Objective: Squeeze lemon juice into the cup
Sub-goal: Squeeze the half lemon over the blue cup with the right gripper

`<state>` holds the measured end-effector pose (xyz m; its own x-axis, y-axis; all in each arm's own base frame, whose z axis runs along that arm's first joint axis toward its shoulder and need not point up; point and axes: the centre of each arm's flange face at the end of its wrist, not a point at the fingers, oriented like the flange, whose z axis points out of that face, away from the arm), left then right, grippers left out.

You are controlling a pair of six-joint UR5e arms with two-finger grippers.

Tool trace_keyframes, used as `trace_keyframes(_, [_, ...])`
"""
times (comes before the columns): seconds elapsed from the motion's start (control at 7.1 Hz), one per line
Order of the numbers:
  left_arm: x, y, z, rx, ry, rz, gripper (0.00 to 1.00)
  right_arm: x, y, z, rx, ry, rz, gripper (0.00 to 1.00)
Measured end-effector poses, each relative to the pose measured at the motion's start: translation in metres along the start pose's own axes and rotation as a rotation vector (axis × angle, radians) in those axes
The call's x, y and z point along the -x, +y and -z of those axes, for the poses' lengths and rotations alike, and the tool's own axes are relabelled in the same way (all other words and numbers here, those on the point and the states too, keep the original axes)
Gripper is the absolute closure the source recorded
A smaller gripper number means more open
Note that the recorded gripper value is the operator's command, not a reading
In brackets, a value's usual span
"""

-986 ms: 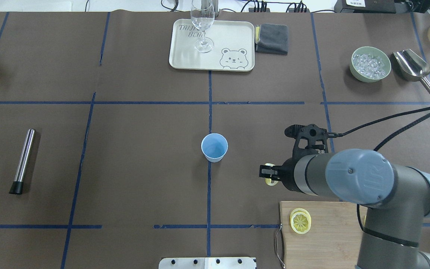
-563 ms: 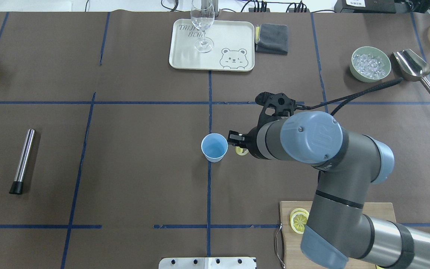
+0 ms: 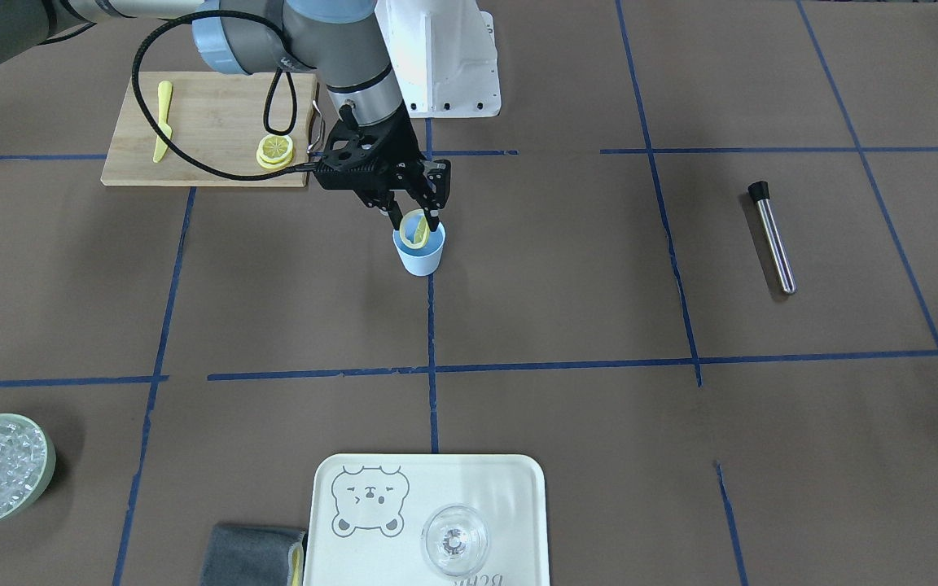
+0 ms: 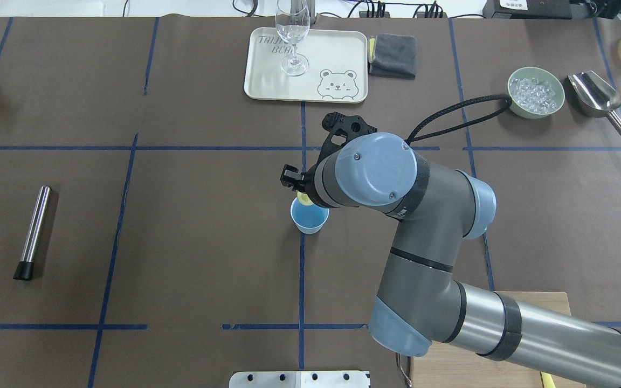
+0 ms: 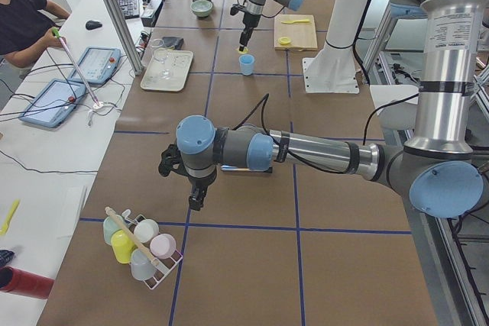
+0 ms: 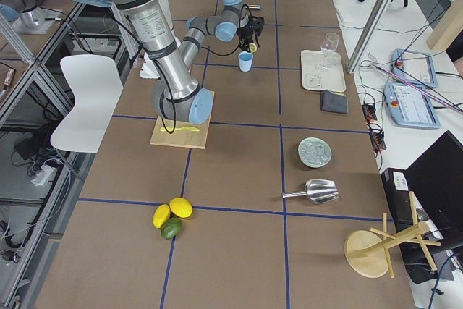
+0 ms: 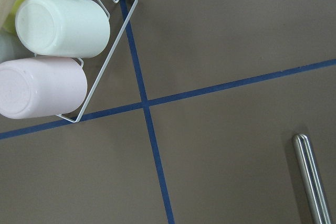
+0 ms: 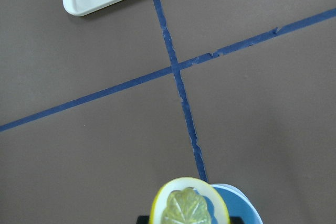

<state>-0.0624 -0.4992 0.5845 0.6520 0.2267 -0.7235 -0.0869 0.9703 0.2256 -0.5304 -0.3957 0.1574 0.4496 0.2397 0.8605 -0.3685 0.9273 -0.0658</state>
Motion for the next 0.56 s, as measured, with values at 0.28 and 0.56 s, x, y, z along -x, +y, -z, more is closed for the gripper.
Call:
trace_keyframes(0.28, [0.000, 0.000, 0.000, 0.000, 0.000, 0.000, 0.00, -0.001, 0.012, -0.007, 0.016, 0.008, 0.006, 0.36])
trace_keyframes(0.56, [0.000, 0.000, 0.000, 0.000, 0.000, 0.001, 0.00, -0.003, 0.017, -0.010, 0.024, 0.014, 0.010, 0.26])
